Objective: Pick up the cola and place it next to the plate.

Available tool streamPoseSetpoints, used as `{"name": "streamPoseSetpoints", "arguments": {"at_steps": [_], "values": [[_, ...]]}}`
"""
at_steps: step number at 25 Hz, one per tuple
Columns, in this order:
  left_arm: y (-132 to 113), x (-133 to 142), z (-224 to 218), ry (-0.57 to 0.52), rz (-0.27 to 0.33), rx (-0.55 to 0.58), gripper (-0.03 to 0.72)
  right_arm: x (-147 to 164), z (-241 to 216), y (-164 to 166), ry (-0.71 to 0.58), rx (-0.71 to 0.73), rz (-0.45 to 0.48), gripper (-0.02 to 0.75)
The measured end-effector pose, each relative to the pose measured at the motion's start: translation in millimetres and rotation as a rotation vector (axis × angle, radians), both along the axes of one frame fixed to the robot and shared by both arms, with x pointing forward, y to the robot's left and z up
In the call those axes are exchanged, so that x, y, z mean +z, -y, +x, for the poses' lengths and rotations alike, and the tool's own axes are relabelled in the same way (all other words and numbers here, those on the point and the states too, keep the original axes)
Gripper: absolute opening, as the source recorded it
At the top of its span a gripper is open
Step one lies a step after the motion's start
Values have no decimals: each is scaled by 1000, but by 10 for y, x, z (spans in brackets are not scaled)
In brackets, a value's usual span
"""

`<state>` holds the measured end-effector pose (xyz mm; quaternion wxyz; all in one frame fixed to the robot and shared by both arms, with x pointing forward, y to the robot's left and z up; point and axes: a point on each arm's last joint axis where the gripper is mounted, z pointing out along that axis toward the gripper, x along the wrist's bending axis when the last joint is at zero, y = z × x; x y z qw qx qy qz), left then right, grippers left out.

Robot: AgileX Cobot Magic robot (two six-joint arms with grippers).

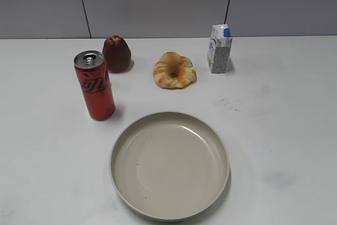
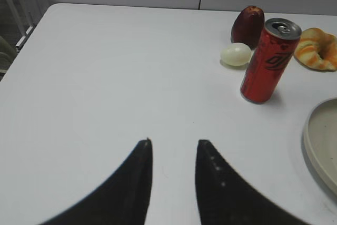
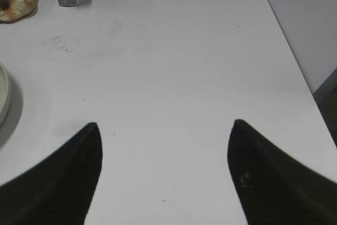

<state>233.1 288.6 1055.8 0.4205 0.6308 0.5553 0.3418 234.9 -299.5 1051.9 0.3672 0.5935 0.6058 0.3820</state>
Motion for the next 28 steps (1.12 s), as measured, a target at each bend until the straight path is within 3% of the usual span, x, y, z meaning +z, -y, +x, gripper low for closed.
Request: {"name": "streamPoseSetpoints", "arguments": {"at_steps": [15, 19, 23, 28], "values": [[0, 0, 0, 0, 0, 0, 228, 4, -1, -4, 2, 1, 7, 563], [0, 0, 0, 0, 0, 0, 228, 110, 13, -8, 76, 3, 17, 563], [0, 0, 0, 0, 0, 0, 228, 208, 208, -24, 142, 8, 30, 563], [0, 0, 0, 0, 0, 0, 228, 201, 662, -60, 45, 24, 36, 563]]}}
